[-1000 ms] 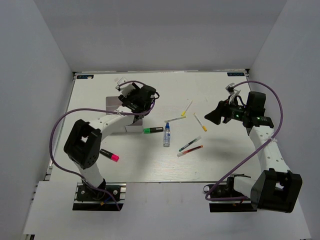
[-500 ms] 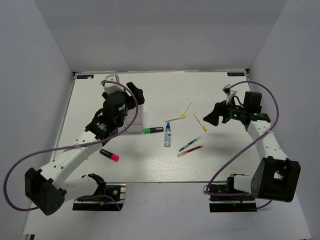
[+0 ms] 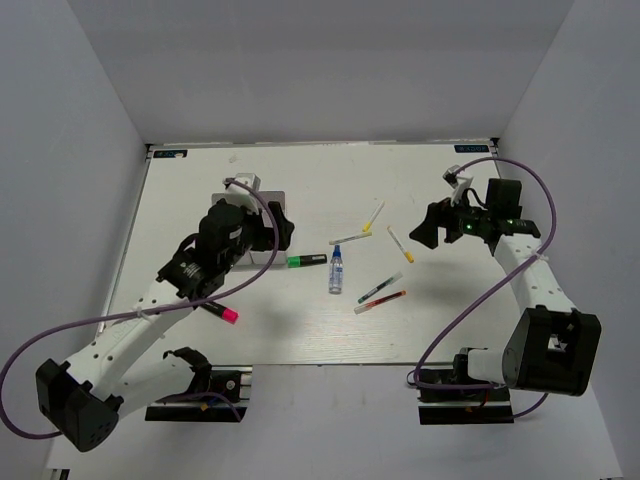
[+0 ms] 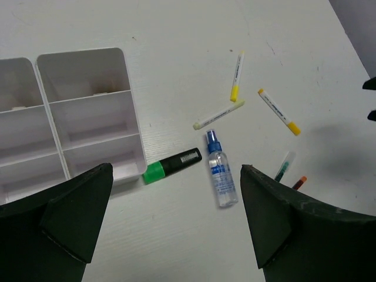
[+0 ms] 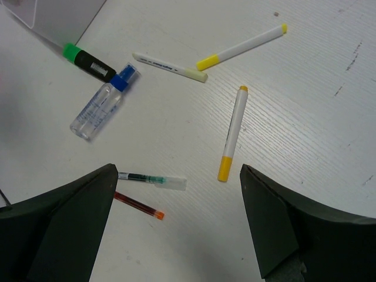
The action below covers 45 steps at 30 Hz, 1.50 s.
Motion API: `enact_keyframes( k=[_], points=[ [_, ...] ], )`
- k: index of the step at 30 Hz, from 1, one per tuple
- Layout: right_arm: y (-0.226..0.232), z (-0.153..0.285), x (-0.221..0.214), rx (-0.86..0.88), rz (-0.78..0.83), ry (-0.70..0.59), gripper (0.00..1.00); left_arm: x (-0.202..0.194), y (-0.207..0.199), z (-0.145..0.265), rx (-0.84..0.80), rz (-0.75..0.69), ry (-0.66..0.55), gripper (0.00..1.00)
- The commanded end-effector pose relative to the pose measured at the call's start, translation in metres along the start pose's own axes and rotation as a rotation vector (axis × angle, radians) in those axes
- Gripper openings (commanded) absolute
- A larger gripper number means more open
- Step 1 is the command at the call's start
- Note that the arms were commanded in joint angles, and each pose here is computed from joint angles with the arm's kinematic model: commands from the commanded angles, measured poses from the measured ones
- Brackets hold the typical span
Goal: Sort the stationery into containers
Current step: Pick up the pen from the center of the board.
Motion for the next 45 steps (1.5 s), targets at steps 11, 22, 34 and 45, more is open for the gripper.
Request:
enact_keyframes(
  k=[11, 22, 34, 45],
  points=[
    [0.001, -0.018, 0.012, -0.078, 0.083, 0.075, 0.80, -0.015, 0.010, 0.039, -0.093, -0.015, -0.029, 0.94],
    [0.003, -0.033, 0.016, -0.067, 0.089, 0.144, 0.63, -0.023, 0.010, 0.048, -0.152, -0.010, 0.006, 0.75],
    [0.004, -0.026, 0.027, -0.088, 0.114, 0.107, 0.66, -0.026, 0.015, 0.059, -0.131, 0.024, -0.026, 0.88],
    [0.002, -0.023, 0.025, -0.164, 0.085, 0.164, 0.77, -0.024, 0.017, 0.064, -0.115, 0.027, -0.045, 0.99]
  ],
)
Point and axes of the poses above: each gripper's point midway between its finger pads, its own z axis back along the fingers, its own y axis along the line the jaws close on, x = y × z, the point moved 10 cm from there along z, back along the fingers, and after that the axes turned 3 degrees about z, right-handed, at the moved point
